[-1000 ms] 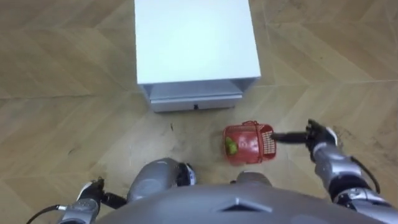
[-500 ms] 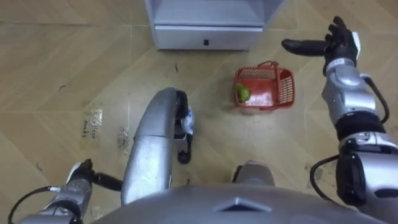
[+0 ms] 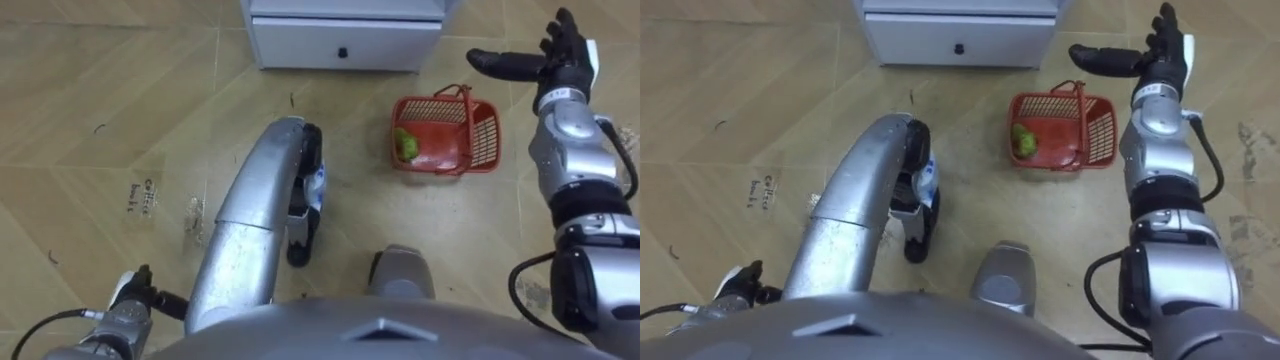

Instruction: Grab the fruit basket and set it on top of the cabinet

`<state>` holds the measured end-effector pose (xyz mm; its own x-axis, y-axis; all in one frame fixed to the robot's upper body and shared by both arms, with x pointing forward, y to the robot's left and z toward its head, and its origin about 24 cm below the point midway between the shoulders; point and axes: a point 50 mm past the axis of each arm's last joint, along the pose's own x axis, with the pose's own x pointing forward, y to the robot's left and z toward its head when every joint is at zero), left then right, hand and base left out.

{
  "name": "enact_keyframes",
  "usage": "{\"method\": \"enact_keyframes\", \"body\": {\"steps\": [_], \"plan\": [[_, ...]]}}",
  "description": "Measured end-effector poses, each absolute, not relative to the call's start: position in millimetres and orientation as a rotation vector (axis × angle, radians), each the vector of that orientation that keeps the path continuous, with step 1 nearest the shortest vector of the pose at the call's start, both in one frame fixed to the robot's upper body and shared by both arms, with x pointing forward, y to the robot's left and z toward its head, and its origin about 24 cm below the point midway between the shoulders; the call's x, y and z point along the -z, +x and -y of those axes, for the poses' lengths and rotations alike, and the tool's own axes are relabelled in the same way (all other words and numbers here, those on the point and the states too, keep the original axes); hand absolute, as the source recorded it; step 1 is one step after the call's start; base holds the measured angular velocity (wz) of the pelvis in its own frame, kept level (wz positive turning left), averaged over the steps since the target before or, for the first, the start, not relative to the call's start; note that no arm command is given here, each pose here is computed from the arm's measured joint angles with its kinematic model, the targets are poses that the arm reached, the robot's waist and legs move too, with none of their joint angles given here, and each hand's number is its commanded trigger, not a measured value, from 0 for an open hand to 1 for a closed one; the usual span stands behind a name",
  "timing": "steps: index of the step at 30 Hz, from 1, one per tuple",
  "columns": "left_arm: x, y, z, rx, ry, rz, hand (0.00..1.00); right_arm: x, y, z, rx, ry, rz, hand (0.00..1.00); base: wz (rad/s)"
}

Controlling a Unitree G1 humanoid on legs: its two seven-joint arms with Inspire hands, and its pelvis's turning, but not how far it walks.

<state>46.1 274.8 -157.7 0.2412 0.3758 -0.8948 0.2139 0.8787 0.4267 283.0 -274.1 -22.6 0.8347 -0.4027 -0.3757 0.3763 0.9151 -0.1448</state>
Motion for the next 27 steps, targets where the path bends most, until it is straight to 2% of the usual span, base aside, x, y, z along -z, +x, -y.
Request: {"method": "enact_keyframes", "body": {"steps": [8, 20, 27], "plan": [[162, 30, -268, -0.056, 0.496, -1.396, 0.00, 49, 259, 283, 0.407, -0.123, -0.547, 0.00, 0.06], [163, 31, -264, -0.004, 0.486, -1.400, 0.00, 57, 253, 289, 0.345, -0.184, -0.623, 0.00, -0.04], [164, 29, -260, 0.044, 0.457, -1.417, 0.00, 52, 252, 308, 0.370, -0.219, -0.650, 0.00, 0.02]]}}
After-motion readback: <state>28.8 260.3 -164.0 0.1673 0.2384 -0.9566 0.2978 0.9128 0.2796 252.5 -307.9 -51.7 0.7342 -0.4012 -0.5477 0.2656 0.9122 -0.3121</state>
